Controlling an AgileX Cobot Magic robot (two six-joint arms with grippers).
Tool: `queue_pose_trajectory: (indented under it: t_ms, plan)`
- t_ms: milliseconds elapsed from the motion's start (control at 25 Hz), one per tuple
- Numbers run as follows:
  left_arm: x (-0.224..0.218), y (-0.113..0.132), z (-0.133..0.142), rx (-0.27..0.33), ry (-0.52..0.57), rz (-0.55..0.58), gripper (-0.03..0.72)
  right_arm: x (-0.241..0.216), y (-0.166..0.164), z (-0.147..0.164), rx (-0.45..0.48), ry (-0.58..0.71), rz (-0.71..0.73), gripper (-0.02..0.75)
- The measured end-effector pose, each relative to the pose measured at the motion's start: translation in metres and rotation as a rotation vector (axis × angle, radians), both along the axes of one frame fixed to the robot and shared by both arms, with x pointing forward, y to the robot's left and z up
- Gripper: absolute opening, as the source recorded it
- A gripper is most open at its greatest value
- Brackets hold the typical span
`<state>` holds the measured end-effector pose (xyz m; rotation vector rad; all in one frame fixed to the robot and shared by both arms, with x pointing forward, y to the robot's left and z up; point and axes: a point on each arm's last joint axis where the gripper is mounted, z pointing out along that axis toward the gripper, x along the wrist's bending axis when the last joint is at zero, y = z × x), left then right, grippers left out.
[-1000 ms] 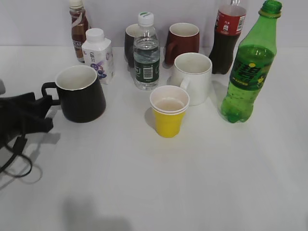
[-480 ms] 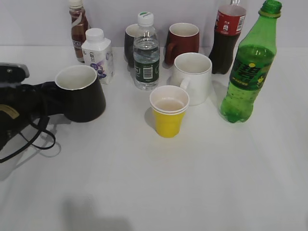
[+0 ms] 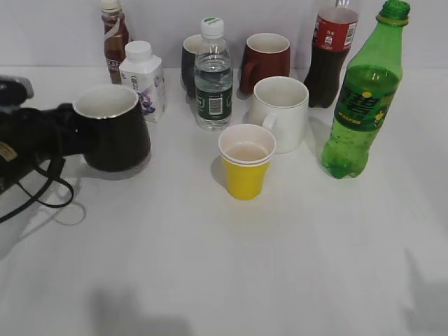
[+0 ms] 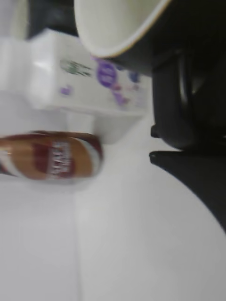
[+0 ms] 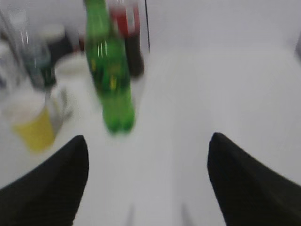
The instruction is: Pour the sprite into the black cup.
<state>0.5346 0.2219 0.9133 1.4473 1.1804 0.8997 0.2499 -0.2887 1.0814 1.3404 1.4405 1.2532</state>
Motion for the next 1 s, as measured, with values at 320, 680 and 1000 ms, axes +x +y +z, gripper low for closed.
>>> queue_pose_trajectory:
  t_ms: [320, 680, 1000]
  plan:
    - [-0.008, -0.008, 0.038, 0.020, -0.115, -0.113, 0.050, 0.089, -0.005, 0.020, -0.047, -0.227, -0.088, 0.570]
    - [-0.013, -0.007, 0.056, 0.022, -0.143, -0.115, 0.049, 0.172, 0.012, -0.045, -0.107, -0.034, -0.016, 0.535]
    - [-0.013, -0.007, 0.056, 0.026, -0.140, -0.121, 0.049, 0.192, 0.057, -0.092, -0.173, 0.069, 0.220, 0.577]
